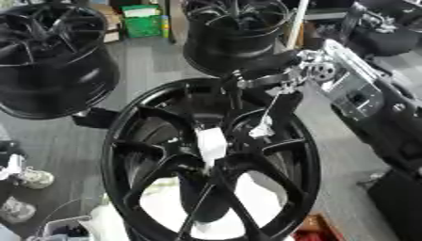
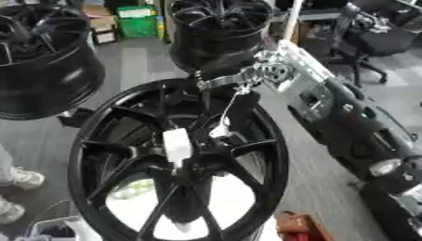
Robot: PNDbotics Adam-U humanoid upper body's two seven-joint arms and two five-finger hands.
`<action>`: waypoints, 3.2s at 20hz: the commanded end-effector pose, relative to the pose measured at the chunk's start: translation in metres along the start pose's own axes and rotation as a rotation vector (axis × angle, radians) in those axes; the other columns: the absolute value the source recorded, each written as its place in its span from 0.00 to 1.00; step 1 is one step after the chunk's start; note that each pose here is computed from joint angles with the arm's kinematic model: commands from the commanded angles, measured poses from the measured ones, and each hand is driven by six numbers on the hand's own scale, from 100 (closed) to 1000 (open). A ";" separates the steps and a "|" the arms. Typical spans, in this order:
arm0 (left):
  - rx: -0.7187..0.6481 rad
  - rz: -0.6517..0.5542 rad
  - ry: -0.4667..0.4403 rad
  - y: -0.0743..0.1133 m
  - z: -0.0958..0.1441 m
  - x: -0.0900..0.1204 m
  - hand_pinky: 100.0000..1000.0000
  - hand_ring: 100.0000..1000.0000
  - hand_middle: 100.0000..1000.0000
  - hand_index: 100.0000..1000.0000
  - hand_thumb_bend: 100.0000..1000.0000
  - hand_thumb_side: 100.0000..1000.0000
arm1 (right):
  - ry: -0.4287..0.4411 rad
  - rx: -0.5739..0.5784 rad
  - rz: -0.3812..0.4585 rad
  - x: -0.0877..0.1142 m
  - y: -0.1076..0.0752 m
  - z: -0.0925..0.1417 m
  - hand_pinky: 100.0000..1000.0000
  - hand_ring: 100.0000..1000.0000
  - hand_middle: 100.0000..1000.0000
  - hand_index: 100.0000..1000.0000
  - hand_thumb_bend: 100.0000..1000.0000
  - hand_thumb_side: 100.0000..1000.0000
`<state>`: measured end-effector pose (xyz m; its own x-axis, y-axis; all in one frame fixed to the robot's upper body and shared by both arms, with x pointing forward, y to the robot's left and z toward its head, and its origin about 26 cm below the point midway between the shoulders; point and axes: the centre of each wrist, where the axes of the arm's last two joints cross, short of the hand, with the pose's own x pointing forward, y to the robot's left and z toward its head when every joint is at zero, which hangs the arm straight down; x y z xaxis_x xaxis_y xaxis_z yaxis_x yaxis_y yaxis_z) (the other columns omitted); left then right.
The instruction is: Pull the pin out of the wheel hub.
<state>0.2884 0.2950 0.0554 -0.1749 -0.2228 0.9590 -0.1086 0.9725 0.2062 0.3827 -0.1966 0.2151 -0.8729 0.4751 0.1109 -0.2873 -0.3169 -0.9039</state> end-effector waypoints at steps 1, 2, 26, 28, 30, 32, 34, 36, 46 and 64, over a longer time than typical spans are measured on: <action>-0.005 -0.009 -0.022 0.003 -0.002 0.006 0.60 0.56 0.61 0.55 0.01 0.15 | -0.021 0.041 0.082 0.001 -0.010 0.001 0.69 0.57 0.88 0.96 0.25 0.40; -0.006 -0.009 -0.022 0.002 -0.002 0.006 0.60 0.56 0.61 0.55 0.01 0.16 | -0.025 0.043 0.087 0.002 -0.010 -0.001 0.69 0.56 0.88 0.96 0.25 0.40; -0.011 -0.006 -0.022 0.001 -0.002 0.006 0.60 0.57 0.61 0.55 0.01 0.16 | -0.039 0.108 0.082 -0.001 0.011 -0.031 0.64 0.52 0.75 0.86 0.23 0.42; -0.011 -0.006 -0.023 0.001 -0.002 0.006 0.60 0.57 0.61 0.55 0.01 0.16 | -0.042 0.107 0.076 -0.001 0.012 -0.032 0.63 0.50 0.69 0.81 0.23 0.42; -0.012 -0.006 -0.023 0.001 -0.002 0.006 0.60 0.57 0.61 0.55 0.01 0.16 | -0.045 0.104 0.071 -0.001 0.012 -0.032 0.63 0.49 0.63 0.76 0.22 0.41; -0.012 -0.006 -0.023 0.001 -0.002 0.006 0.60 0.57 0.61 0.55 0.01 0.16 | -0.049 0.101 0.067 0.000 0.012 -0.032 0.61 0.47 0.57 0.70 0.22 0.40; -0.012 -0.005 -0.022 0.001 -0.002 0.006 0.60 0.57 0.61 0.55 0.01 0.16 | -0.057 0.094 0.063 0.001 0.011 -0.032 0.59 0.45 0.51 0.63 0.19 0.37; -0.012 -0.005 -0.022 0.001 -0.002 0.005 0.60 0.57 0.61 0.55 0.01 0.16 | -0.068 0.084 0.059 0.002 0.010 -0.031 0.58 0.43 0.47 0.58 0.14 0.33; -0.012 -0.004 -0.021 0.001 -0.002 0.005 0.60 0.57 0.61 0.55 0.01 0.16 | -0.109 -0.012 0.041 0.011 -0.004 -0.022 0.52 0.35 0.35 0.45 0.05 0.24; 0.014 -0.020 -0.014 0.008 -0.001 0.004 0.60 0.57 0.61 0.56 0.01 0.16 | 0.181 -0.443 -0.142 -0.016 -0.018 0.138 0.52 0.33 0.33 0.44 0.07 0.21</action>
<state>0.2867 0.2970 0.0536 -0.1663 -0.2223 0.9607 -0.1131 0.9721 0.2053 0.3544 -0.2951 0.2603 -0.7572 0.6001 0.2578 -0.2532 0.0941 -0.9628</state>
